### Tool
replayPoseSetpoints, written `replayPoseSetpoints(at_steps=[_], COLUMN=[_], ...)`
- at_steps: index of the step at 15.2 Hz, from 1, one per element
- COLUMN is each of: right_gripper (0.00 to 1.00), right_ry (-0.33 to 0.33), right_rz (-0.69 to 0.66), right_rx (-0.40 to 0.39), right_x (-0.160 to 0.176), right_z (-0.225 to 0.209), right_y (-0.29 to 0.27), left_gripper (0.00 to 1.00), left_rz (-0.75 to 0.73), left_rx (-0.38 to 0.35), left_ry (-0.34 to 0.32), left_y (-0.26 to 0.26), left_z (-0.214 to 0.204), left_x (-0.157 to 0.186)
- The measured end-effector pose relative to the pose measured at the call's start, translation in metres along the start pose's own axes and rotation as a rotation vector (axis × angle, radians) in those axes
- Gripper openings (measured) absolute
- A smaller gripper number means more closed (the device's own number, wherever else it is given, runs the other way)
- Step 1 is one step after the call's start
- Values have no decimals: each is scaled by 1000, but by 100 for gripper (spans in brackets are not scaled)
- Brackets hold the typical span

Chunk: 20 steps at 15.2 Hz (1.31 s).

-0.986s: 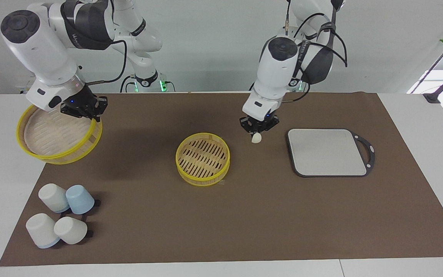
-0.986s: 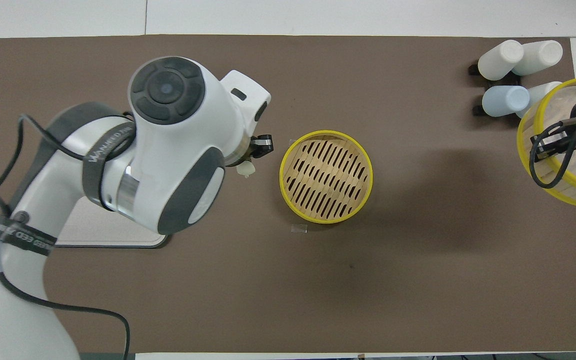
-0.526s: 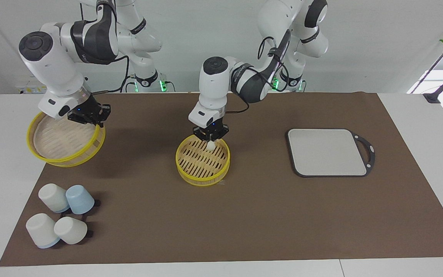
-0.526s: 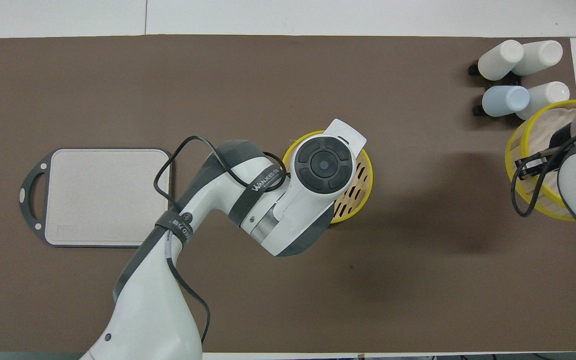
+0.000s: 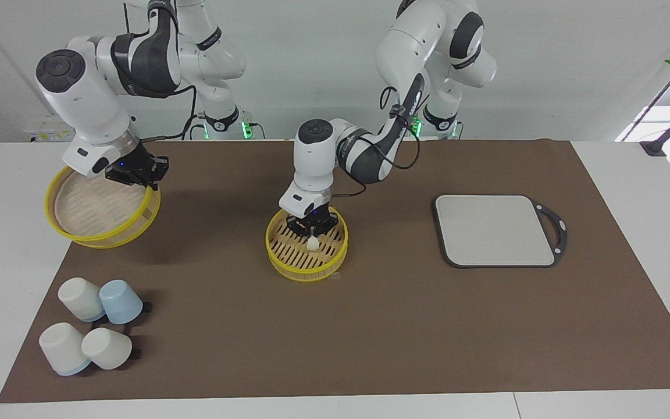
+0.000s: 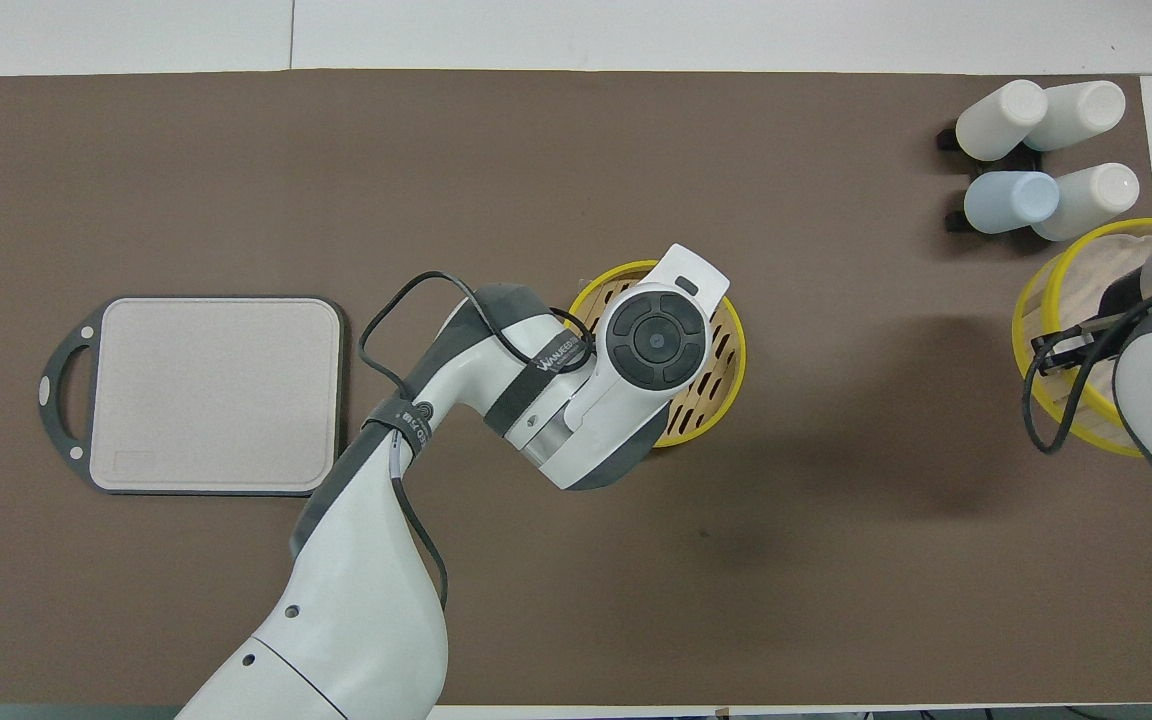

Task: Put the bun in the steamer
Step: 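Lower the white bun into the yellow steamer and open the left gripper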

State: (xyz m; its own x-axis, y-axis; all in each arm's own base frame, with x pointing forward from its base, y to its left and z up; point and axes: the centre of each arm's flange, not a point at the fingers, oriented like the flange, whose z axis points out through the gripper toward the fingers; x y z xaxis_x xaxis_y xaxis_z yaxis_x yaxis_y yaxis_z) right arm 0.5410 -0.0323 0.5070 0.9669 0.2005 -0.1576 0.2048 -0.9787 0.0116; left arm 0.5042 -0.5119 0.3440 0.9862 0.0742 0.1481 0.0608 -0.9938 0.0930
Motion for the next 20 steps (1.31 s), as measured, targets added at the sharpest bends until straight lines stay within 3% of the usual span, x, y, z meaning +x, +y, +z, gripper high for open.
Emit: replayPoseSetpoints(at_steps=[2, 8, 9, 20], right_gripper=[8, 8, 8, 8], right_ry=[0, 0, 0, 32], right_rz=[0, 1, 1, -12], right_rx=[0, 1, 1, -10], right_x=[0, -1, -1, 6], right_z=[0, 0, 0, -10], right_y=[0, 2, 4, -17], left_gripper=[31, 96, 100, 100], left_rz=[-12, -33, -36, -57], left_rx=[8, 22, 23, 36], left_ry=[7, 8, 10, 14], left_y=[0, 0, -1, -12], left_z=[1, -6, -12, -39], left_x=[-1, -2, -2, 9])
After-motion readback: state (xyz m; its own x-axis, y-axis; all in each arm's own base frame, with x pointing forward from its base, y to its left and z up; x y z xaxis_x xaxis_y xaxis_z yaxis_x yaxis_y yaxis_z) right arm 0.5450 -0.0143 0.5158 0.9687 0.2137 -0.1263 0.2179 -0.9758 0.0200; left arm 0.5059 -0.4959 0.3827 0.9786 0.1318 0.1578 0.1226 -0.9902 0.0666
